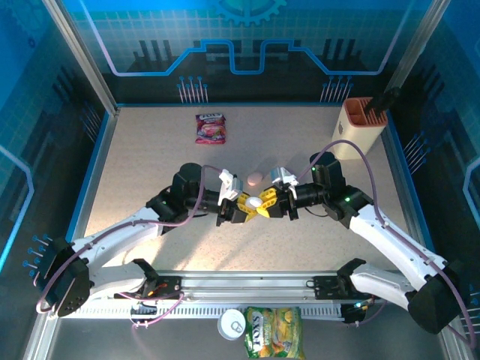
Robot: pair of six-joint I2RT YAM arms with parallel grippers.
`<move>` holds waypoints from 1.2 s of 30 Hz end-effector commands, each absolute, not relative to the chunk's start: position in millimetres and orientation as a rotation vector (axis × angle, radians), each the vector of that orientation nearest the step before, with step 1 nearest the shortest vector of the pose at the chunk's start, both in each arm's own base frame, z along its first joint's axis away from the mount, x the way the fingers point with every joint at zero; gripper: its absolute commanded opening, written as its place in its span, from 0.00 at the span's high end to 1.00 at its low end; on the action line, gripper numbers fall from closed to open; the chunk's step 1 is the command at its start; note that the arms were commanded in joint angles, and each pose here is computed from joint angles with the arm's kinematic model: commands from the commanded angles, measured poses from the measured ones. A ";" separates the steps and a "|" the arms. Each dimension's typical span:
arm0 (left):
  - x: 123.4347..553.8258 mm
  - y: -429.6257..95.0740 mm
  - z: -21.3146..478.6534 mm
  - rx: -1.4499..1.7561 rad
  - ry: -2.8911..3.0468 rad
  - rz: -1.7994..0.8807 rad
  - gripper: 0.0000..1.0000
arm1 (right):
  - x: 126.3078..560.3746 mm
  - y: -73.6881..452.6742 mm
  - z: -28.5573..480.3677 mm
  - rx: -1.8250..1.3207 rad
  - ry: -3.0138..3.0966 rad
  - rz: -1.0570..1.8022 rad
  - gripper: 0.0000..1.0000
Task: Insert the wireless bluetooth earbuds into the charging case
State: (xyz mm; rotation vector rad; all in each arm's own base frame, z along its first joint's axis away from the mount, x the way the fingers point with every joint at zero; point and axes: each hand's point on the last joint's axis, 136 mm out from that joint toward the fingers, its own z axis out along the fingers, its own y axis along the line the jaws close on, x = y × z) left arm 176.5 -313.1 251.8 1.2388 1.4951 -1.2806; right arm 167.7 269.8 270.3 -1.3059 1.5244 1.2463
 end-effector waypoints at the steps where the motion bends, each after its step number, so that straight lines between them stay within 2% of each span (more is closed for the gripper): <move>1: 174.3 -312.1 268.6 1.255 1.415 -1.233 0.91 | 185.7 267.9 268.0 -1.204 1.586 1.158 0.73; 4: 176.6 -311.2 264.6 1.255 1.422 -1.204 0.91 | 204.3 265.4 272.5 -1.088 1.638 1.094 0.61; 10: 186.1 -309.3 254.3 1.234 1.450 -1.130 0.91 | 219.1 261.5 282.1 -0.964 1.679 1.062 0.54; 25: 199.4 -300.6 233.3 1.147 1.535 -1.042 0.91 | 252.6 249.8 286.4 -0.757 1.812 0.988 0.51; 31: 207.5 -295.5 228.6 1.054 1.574 -1.024 0.89 | 240.3 252.4 297.4 -0.783 1.744 1.064 0.34; 36: 208.0 -293.7 227.4 1.032 1.548 -1.022 0.90 | 253.2 234.2 294.5 -0.614 1.821 0.986 0.27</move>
